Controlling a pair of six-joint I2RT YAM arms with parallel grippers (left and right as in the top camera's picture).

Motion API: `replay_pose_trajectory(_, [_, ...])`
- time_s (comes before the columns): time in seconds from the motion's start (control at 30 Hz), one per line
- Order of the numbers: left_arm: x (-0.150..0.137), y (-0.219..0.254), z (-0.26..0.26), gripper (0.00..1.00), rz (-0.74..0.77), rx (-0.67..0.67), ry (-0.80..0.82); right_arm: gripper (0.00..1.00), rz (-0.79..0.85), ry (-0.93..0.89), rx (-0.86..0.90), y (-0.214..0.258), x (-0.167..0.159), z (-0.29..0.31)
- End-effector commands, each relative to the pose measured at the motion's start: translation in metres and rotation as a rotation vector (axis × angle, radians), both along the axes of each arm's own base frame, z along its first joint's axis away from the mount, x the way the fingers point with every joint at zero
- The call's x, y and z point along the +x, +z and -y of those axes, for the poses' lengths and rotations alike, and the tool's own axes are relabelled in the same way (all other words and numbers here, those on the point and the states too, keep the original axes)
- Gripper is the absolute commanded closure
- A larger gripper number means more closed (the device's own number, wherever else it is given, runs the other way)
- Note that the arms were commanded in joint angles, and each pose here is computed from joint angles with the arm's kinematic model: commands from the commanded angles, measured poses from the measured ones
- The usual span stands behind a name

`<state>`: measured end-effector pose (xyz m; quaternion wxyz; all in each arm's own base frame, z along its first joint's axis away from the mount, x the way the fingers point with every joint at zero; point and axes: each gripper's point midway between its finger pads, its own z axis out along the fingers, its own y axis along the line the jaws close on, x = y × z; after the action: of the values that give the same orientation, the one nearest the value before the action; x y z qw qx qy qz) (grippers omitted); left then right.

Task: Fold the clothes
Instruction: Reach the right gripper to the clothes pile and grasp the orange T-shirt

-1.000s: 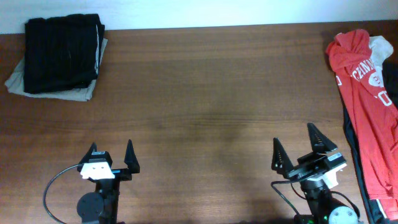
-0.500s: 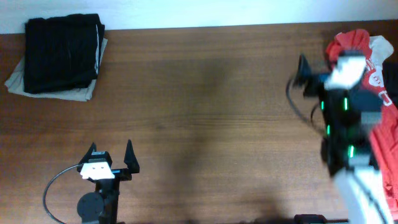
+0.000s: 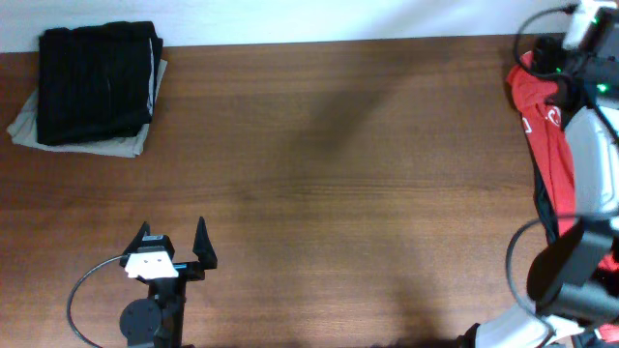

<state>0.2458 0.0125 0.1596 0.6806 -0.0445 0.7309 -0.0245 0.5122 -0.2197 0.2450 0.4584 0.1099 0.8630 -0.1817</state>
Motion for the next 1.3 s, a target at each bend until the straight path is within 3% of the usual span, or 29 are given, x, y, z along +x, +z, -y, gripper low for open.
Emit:
replay_pose_trajectory(0.0, [0.0,-0.002,-0.002,0.01,0.0,0.016,0.008,0.14,0.006,-0.067,0.089,-0.03,-0.003,0.046])
replay_pose_trajectory(0.23, [0.0,-0.002,-0.002,0.01,0.0,0.016,0.008,0.1,-0.058,-0.078,0.183,-0.119,0.006,0.078])
replay_pose_trajectory(0.5, [0.0,-0.002,-0.002,0.01,0.0,0.016,0.008,0.11,-0.016,-0.071,0.239,-0.171,0.028,0.082])
replay_pose_trajectory(0.83, [0.0,-0.002,-0.002,0.01,0.0,0.016,0.008,0.28,0.044,-0.056,0.285,-0.187,0.042,0.081])
replay_pose_trajectory(1.03, [0.0,-0.002,-0.002,0.01,0.0,0.016,0.008,0.52,0.06,-0.011,0.309,-0.185,0.046,0.073])
replay_pose_trajectory(1.27, [0.0,-0.002,-0.002,0.01,-0.001,0.016,0.008,0.51,0.034,-0.026,0.337,-0.209,0.045,0.072])
